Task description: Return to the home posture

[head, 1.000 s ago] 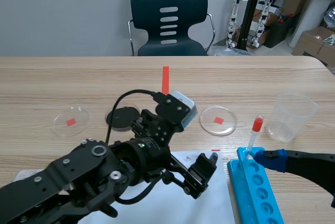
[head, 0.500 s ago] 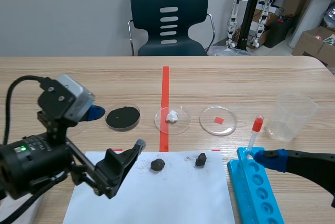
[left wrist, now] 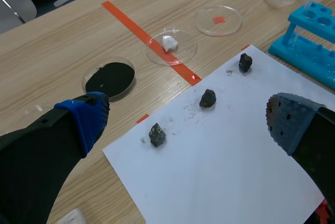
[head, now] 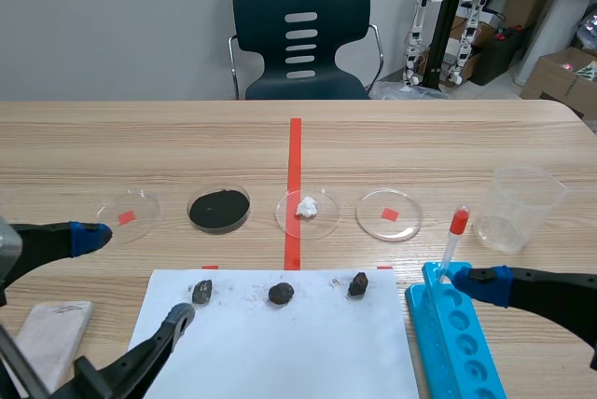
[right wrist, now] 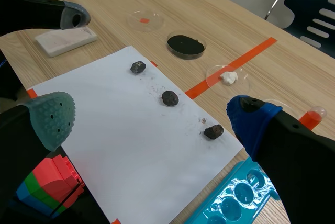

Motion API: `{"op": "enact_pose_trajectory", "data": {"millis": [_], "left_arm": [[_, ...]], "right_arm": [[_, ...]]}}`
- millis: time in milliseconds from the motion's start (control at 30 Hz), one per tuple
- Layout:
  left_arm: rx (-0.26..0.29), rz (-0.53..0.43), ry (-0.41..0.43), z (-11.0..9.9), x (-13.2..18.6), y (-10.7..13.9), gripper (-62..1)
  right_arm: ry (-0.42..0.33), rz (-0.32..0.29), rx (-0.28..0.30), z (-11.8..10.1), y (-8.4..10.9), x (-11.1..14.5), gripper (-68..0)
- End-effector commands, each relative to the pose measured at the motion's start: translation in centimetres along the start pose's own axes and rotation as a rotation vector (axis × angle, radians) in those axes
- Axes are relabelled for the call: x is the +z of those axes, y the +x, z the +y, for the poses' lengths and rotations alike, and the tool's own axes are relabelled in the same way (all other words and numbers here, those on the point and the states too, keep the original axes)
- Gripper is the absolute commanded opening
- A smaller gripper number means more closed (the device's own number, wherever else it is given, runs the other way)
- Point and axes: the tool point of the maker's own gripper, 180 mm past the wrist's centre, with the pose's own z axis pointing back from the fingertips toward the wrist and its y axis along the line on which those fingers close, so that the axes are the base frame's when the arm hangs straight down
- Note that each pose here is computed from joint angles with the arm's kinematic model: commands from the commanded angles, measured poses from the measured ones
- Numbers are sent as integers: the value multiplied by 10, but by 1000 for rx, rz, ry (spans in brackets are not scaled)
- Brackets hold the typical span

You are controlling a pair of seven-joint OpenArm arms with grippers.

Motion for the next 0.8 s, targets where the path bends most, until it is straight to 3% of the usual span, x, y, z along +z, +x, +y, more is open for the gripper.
{"op": "enact_pose_trajectory", "data": {"millis": [0, 200, 433, 767], "left_arm": [[5, -48, 9, 1, 3, 12, 14], [18, -79, 26, 0, 18, 18, 14], [70, -109, 75, 10, 31, 22, 14], [70, -103, 76, 11, 31, 21, 14]], "right_arm": [[-14, -39, 7, -4, 11, -2, -69], [-14, -39, 7, -4, 11, -2, -69], [-14, -39, 7, -4, 11, -2, -69], [-14, -39, 7, -4, 11, -2, -69]]}}
